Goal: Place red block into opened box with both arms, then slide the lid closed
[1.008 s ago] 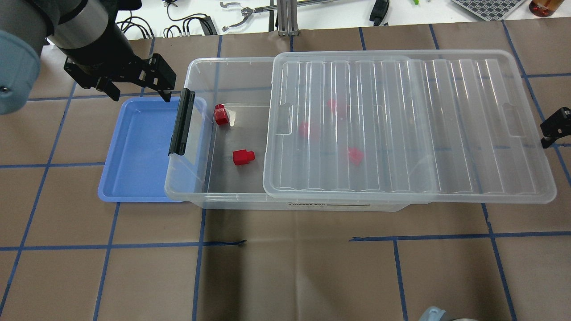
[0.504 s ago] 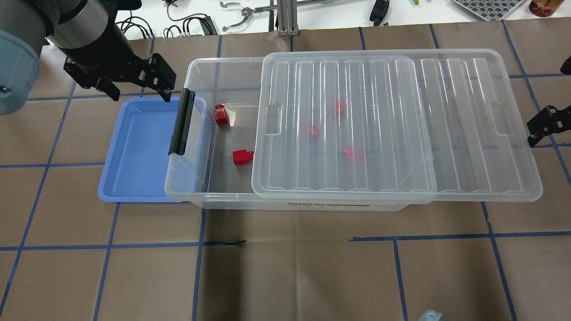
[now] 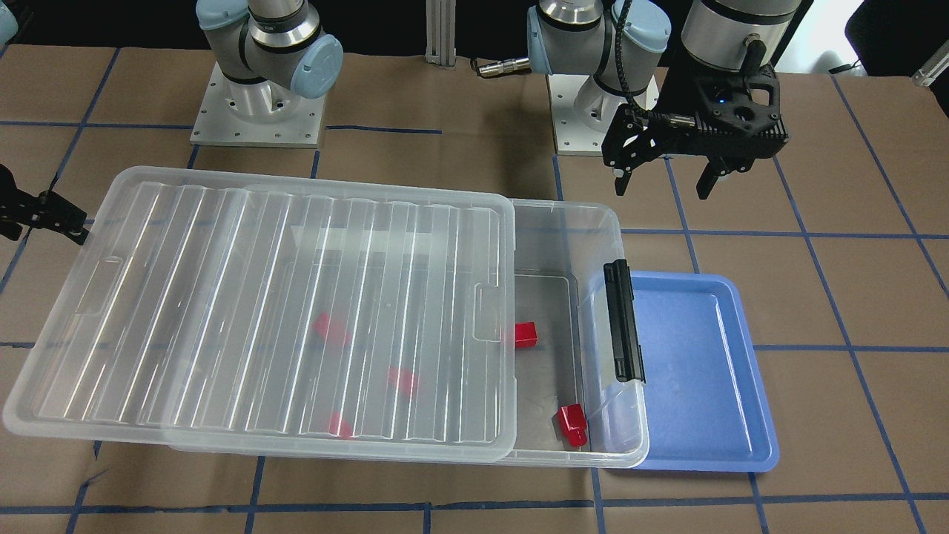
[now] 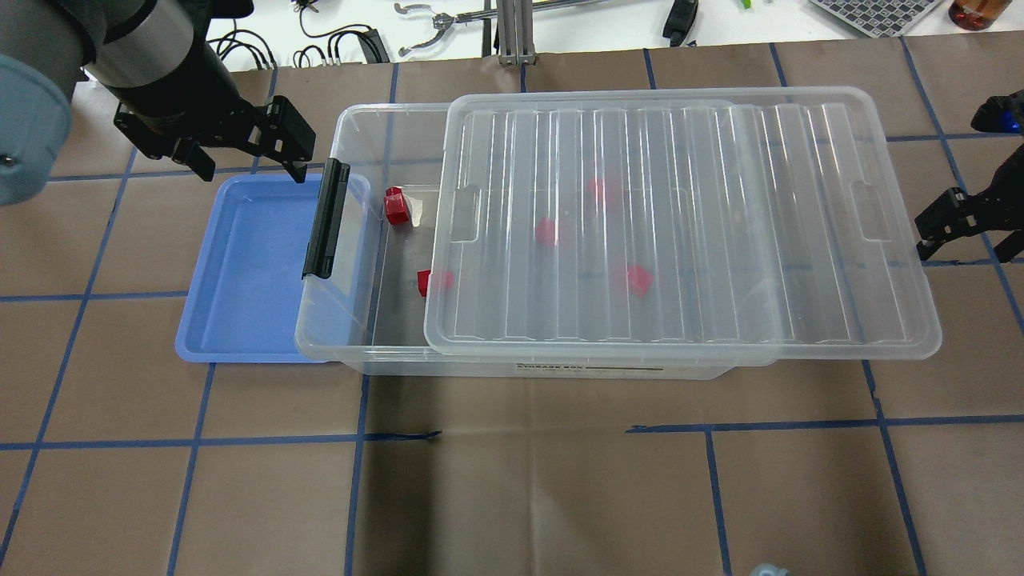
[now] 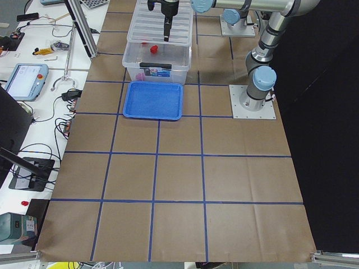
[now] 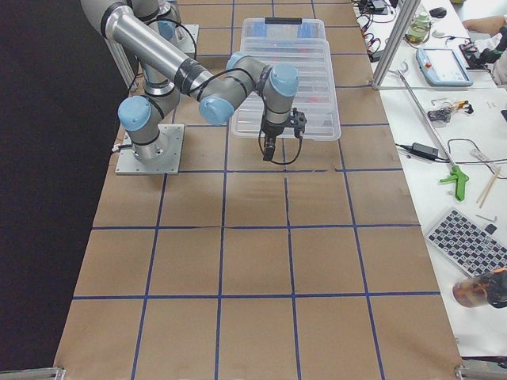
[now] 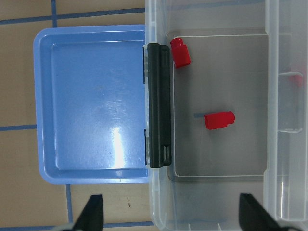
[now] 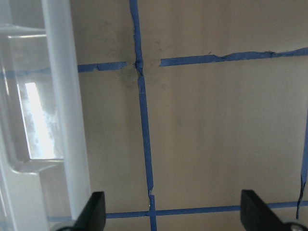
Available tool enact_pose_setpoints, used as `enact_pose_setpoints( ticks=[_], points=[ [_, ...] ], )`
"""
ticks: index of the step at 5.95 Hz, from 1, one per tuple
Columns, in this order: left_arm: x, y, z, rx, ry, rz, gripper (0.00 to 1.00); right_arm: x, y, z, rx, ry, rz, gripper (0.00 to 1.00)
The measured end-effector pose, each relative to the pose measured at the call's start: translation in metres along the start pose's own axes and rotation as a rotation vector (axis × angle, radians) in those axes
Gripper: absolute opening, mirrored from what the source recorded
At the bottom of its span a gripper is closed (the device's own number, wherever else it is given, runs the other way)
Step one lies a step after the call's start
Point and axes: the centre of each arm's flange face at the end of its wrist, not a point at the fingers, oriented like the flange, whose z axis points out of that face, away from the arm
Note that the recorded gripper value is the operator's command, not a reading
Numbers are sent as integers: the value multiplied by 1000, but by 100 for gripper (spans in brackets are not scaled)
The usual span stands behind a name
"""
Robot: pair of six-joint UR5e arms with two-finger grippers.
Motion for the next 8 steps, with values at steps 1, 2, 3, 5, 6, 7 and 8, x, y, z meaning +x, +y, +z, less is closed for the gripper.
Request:
enact_pose_setpoints(
  ticks=[1,2,3,5,6,7,8],
  points=[
    [-5,-1,0,0,-1,-10,98,-6,0,1,-2,-11,-4,100],
    [-9,-2,0,0,-1,-18,98,-13,-1,2,-2,-25,-5,100],
    [-11,-2,1,-1,-2,-22,98,-17,0,4,-2,-31,-3,100],
    [-11,0,6,-10,-1,-21,98,-31,0,4,1,-42,-15,100],
    [-10,1,7,-9,-1,-20,98,-43,-2,4,3,-44,-26,100],
    [-9,2,6,-7,0,-19,98,-51,-2,4,4,-46,-29,100],
    [-7,3,5,-5,1,-18,98,-55,-1,5,3,-55,-26,100]
  ],
)
